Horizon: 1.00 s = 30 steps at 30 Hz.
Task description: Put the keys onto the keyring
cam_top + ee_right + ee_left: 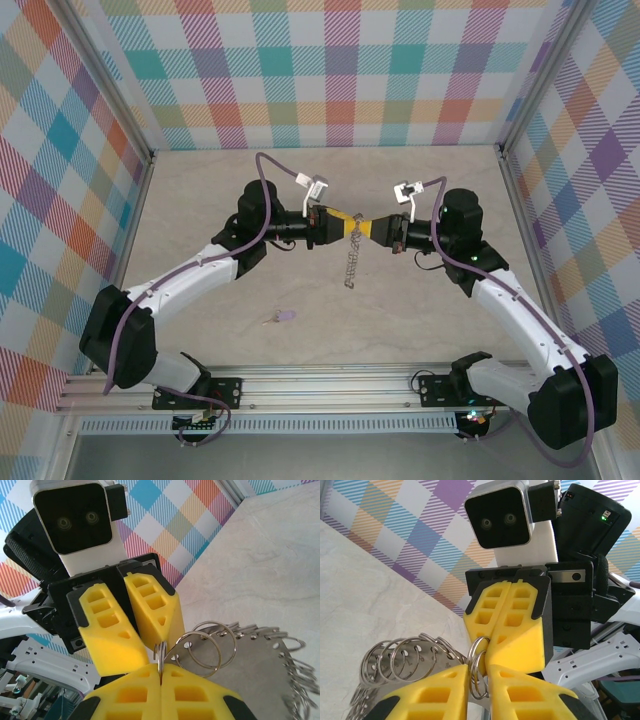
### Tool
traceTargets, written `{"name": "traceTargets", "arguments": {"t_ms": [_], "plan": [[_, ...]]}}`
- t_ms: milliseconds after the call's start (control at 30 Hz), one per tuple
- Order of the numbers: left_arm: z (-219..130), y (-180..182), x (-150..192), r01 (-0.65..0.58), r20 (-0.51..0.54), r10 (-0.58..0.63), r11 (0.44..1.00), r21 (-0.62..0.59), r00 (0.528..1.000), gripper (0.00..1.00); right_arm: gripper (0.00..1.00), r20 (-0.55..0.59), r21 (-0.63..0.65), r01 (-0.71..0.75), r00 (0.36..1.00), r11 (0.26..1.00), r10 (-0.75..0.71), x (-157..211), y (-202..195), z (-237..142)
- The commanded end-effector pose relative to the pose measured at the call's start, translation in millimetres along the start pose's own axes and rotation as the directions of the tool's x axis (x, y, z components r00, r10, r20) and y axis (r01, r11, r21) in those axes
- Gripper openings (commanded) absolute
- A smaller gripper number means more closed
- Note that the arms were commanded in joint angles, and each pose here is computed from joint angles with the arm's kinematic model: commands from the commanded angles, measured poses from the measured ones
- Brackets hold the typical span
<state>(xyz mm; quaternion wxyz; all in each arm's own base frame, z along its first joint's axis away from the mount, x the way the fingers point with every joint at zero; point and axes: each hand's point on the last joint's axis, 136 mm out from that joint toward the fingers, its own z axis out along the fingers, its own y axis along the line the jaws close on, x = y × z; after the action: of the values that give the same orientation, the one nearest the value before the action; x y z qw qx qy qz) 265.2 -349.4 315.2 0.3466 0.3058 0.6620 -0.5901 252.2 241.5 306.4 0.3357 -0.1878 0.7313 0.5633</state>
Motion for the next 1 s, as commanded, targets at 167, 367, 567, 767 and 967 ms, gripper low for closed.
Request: {"name": "traceTargets", "arguments": {"t_ms": [167, 367, 567, 767, 967], "plan": [[3.2, -23.4, -10.5, -0.069, 0.016, 0.068, 0.995, 0.068, 0.998, 0.05, 0.00, 0.005, -0.025, 0.018, 1.000, 1.000, -0.018, -0.1, 2.5, 1.9], [5.3, -25.9, -10.6, -0.076, 0.019, 0.075, 0.994, 0.073, 0.997, 0.00, 0.00, 0.012, -0.035, 0.014, 1.000, 0.999, -0.014, -3.3, 4.8, 2.2], [2.8, -23.3, -12.9, -0.095, 0.041, 0.093, 0.995, 0.041, 0.995, 0.00, 0.65, 0.095, 0.078, 0.027, 0.995, 0.997, -0.035, -18.1, 1.4, -19.7], [0.4, -21.9, -12.1, -0.111, 0.051, 0.110, 0.994, 0.023, 0.993, 0.00, 0.70, 0.133, 0.091, 0.012, 0.991, 0.996, -0.024, -19.0, 3.5, -30.0], [0.6, -22.3, -11.6, -0.114, 0.050, 0.112, 0.993, 0.028, 0.992, 0.00, 0.62, 0.117, 0.051, 0.005, 0.993, 0.999, -0.011, -12.5, 1.2, -25.5]]}}
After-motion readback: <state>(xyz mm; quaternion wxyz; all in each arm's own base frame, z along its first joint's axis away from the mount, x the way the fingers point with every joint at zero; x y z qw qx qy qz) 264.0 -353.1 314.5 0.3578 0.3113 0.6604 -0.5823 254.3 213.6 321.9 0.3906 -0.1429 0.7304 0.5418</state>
